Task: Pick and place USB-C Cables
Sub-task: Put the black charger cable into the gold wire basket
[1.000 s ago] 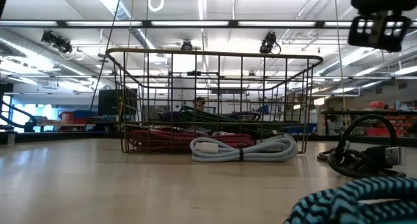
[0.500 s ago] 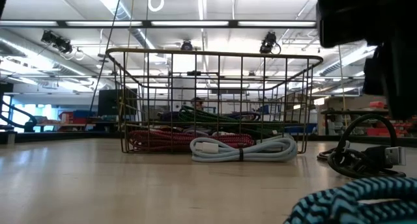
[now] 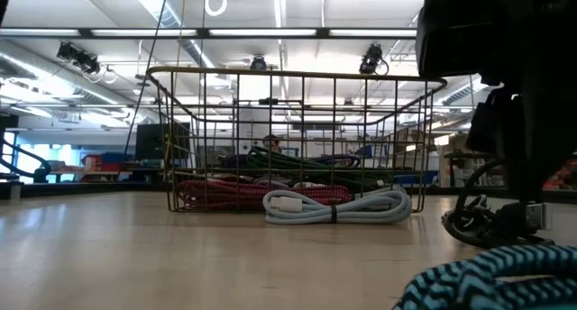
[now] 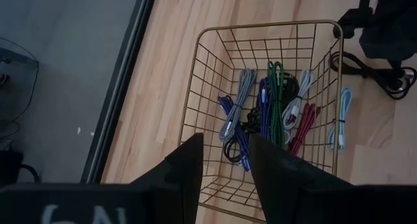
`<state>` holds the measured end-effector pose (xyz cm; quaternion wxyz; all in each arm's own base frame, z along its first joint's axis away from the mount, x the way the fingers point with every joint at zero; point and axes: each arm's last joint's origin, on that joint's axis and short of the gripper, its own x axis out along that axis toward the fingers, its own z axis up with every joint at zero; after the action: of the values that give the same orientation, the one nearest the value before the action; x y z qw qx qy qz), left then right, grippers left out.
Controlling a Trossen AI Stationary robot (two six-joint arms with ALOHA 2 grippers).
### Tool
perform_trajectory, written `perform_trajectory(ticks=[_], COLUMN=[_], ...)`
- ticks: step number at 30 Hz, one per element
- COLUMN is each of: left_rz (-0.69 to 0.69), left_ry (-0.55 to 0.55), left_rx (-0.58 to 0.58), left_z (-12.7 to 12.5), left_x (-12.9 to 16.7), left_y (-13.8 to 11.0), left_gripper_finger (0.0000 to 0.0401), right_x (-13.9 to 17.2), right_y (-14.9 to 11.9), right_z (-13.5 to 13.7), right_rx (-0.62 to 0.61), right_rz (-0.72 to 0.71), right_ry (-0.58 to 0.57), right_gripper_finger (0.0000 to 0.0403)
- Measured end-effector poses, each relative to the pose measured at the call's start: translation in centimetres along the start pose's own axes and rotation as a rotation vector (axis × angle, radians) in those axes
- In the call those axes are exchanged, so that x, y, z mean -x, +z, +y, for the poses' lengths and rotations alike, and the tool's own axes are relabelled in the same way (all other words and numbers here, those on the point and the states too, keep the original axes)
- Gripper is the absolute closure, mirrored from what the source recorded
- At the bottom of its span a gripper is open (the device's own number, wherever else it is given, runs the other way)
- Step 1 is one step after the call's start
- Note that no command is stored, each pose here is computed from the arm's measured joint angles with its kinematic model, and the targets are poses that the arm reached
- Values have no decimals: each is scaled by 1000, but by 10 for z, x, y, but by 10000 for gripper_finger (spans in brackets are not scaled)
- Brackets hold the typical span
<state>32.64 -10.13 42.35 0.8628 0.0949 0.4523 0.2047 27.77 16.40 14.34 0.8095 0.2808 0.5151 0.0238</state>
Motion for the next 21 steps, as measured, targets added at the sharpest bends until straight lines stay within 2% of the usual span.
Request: perform_trajectory(ticks=[8,17,21], left_rz=[0,0,0], left_ry=[0,0,0], left_rx=[0,0,0], left_z=[0,0,0], left_x=[0,0,0], left_y=[0,0,0], left_gripper_finger=[271,271,271], right_x=[0,0,0], right_y=[3,5,6], right_z=[-3,-5,-5], right_rx=[60,60,31], right_rz=[-18,-70,-84], right_ry=[-22,-68,-77], right_gripper_finger=[251,252,279])
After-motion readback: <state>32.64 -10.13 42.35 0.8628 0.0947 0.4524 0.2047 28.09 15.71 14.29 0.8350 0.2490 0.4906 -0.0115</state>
